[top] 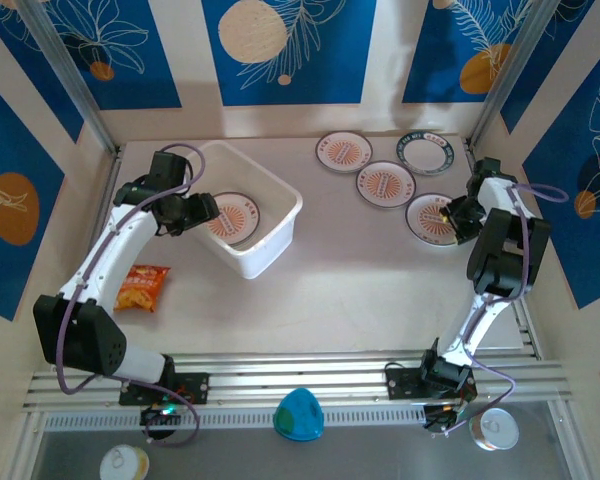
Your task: Place the plates into the plastic bin on the countertop
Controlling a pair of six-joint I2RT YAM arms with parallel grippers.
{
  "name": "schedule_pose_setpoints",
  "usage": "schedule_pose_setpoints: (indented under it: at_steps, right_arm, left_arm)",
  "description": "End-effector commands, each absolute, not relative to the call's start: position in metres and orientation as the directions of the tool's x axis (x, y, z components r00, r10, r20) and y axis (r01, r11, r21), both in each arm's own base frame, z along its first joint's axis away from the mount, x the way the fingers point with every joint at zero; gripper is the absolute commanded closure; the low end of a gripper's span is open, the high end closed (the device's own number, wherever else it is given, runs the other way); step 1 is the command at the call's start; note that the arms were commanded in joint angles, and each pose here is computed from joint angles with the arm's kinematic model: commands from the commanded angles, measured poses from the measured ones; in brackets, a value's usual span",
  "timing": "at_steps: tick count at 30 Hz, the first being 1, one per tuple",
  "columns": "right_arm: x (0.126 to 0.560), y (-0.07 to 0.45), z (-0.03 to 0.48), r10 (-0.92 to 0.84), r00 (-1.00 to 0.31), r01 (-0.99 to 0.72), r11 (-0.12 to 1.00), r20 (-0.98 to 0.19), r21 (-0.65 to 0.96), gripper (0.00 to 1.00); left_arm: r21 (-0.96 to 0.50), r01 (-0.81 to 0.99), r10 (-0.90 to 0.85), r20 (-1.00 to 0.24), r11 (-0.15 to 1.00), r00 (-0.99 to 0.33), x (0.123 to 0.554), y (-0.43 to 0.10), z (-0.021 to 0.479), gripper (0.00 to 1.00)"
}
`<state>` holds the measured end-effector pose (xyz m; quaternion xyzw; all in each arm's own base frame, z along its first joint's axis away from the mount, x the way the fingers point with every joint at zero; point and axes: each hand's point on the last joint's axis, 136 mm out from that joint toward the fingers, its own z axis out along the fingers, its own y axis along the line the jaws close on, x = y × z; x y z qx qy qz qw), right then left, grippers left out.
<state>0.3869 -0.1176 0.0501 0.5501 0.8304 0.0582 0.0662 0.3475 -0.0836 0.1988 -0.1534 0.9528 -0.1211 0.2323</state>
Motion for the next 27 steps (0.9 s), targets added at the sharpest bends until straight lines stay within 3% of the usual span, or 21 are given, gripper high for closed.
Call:
schedule_pose_setpoints:
  at_steps: [1, 10, 27]
  right_arm:
    - [0.378, -0.121, 0.043, 0.911, -0.412, 0.905, 0.412, -0.023, 0.104, 0.41]
    - [0.367, -0.106, 0.023, 0.879, -0.477, 0.879, 0.477, -0.001, 0.008, 0.40]
    - [0.344, -0.034, 0.017, 0.754, -0.651, 0.756, 0.654, 0.084, -0.013, 0.40]
  left_arm:
    - [-0.306, -0.212, -0.335, -0.438, 0.928, -0.834, 0.346, -0.087, 0.215, 0.32]
    - [-0.310, -0.209, -0.333, -0.432, 0.928, -0.838, 0.350, -0.090, 0.214, 0.32]
    - [-0.324, -0.184, -0.320, -0.438, 0.928, -0.840, 0.352, -0.094, 0.214, 0.31]
